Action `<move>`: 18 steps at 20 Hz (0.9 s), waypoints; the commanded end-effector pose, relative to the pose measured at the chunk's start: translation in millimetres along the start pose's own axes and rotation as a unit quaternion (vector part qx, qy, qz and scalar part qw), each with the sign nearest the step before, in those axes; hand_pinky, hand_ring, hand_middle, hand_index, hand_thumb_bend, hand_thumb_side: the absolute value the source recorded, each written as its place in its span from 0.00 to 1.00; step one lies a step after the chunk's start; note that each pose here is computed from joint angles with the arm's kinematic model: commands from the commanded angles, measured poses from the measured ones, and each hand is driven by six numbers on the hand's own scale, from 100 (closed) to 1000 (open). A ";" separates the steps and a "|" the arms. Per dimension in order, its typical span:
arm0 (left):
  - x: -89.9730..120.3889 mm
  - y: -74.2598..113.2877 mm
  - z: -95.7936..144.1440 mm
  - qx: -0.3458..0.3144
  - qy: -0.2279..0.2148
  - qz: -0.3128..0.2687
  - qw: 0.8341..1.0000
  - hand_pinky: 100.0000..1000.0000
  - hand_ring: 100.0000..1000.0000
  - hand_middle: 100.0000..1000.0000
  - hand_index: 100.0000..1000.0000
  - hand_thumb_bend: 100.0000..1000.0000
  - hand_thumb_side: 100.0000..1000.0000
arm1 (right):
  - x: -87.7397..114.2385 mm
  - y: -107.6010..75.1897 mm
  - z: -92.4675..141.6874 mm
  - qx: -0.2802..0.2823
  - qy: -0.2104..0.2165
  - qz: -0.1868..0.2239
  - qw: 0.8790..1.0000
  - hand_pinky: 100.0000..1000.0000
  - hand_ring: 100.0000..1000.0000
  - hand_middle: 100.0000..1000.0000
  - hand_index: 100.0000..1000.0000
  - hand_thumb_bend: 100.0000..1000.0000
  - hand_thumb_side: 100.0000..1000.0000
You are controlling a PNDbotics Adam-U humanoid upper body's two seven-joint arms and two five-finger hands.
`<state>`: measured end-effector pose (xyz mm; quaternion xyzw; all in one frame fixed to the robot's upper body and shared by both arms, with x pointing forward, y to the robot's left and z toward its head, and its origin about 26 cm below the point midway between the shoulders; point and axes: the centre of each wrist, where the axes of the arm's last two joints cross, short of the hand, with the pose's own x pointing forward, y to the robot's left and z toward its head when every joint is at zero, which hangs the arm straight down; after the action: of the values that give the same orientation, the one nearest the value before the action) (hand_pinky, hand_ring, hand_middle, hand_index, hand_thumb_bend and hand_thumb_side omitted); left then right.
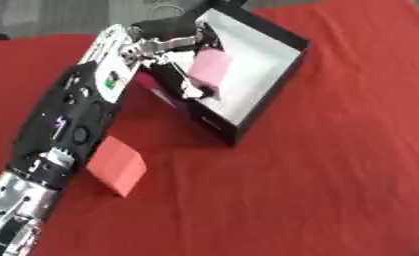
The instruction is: Pick up objects on the table and place them in the box.
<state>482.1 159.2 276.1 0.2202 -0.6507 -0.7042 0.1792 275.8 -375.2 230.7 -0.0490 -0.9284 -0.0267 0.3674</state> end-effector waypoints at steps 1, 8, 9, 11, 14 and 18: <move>-3.5 10.1 3.3 0.006 0.010 -0.009 1.000 0.57 0.42 0.26 0.44 0.07 0.00 | 9.0 1.5 -3.8 0.017 -0.014 0.013 1.000 0.87 0.85 0.81 0.87 0.06 0.55; -20.4 66.9 43.9 0.091 0.048 0.014 0.995 0.57 0.41 0.25 0.43 0.09 0.00 | 11.8 -0.4 -5.9 0.011 -0.015 0.009 1.000 0.86 0.85 0.81 0.87 0.06 0.53; -23.4 74.4 51.1 0.105 0.060 0.013 0.993 0.57 0.41 0.25 0.43 0.10 0.00 | 12.6 0.9 -7.9 0.015 -0.018 0.006 1.000 0.86 0.85 0.81 0.87 0.06 0.53; -29.7 82.1 61.5 0.132 0.087 0.011 0.987 0.57 0.41 0.25 0.43 0.12 0.00 | 14.3 4.1 -12.1 0.025 -0.024 0.000 0.999 0.86 0.85 0.81 0.87 0.06 0.53; -36.6 86.3 69.7 0.193 0.124 0.005 0.973 0.56 0.40 0.25 0.42 0.11 0.00 | 15.0 11.8 -17.4 0.052 -0.032 -0.009 0.998 0.86 0.85 0.81 0.87 0.05 0.53; -41.5 76.7 64.4 0.210 0.134 0.001 0.968 0.57 0.41 0.26 0.43 0.11 0.00 | 13.1 20.9 -20.1 0.081 -0.034 -0.017 0.996 0.86 0.85 0.81 0.87 0.05 0.54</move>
<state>482.2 223.5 342.6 0.3251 -0.7489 -0.5293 0.2307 286.1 -357.4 243.4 -0.0037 -0.9351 0.0223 0.3537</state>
